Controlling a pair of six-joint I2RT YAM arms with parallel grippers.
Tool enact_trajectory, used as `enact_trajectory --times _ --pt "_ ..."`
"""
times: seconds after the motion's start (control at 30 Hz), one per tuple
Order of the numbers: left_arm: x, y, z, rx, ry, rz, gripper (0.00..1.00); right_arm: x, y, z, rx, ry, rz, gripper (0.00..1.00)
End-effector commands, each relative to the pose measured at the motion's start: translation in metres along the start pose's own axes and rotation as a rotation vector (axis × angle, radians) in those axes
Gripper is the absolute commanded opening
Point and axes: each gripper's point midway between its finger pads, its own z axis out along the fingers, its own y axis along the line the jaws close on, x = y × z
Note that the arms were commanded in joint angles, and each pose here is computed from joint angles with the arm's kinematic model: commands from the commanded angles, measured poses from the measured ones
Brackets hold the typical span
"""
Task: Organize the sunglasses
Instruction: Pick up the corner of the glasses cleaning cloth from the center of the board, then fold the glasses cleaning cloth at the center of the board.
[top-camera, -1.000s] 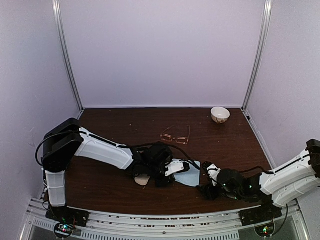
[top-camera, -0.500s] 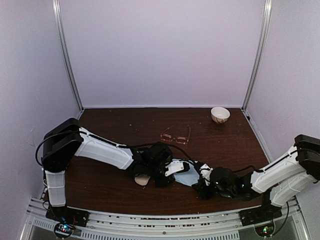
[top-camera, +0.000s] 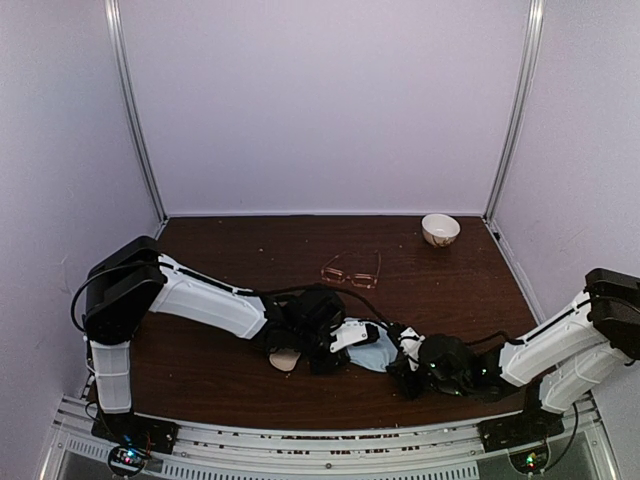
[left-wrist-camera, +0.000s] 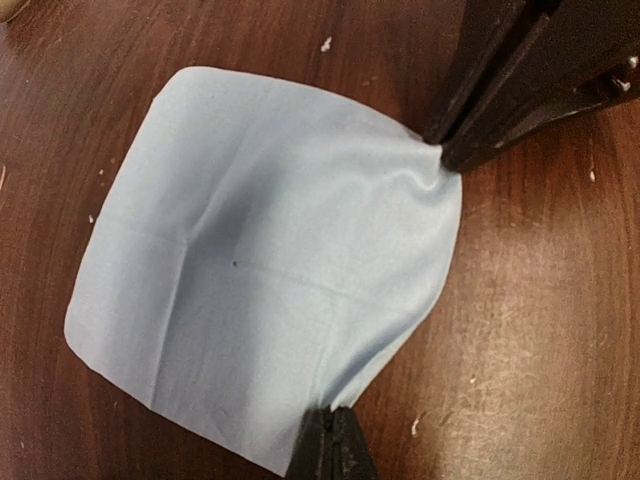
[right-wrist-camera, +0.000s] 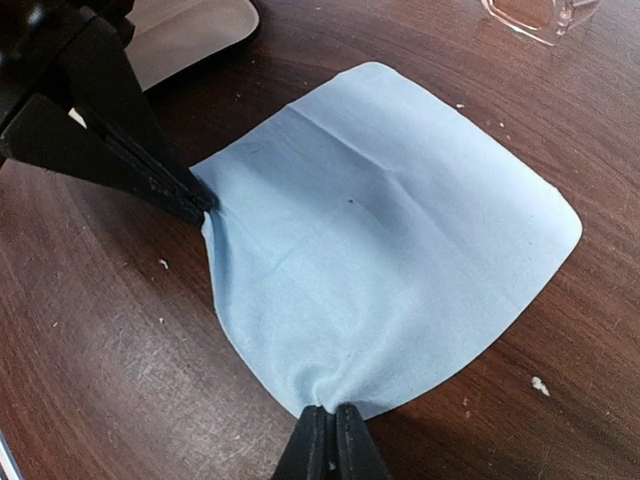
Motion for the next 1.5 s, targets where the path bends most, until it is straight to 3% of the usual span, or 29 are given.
enact_trajectory --times 0.0,0.7,1.23,1.47 --pt "0.023 -0.004 0.000 0.026 0.075 -0.031 0.00 0.021 -0.005 0.000 0.018 0.091 -0.009 0.01" --pt "-0.009 -0.041 -0.036 0.200 -0.023 -0.097 0.00 0.001 0.009 -0.033 -0.054 0.117 0.084 0.00" --pt "-0.022 -0.031 -0.044 0.174 -0.041 -0.116 0.00 -0.016 0.004 -0.040 -0.023 0.074 0.077 0.00" --pt "-0.026 -0.023 -0.043 0.185 -0.031 -0.158 0.00 -0.017 0.000 -0.032 0.000 0.130 0.083 0.00"
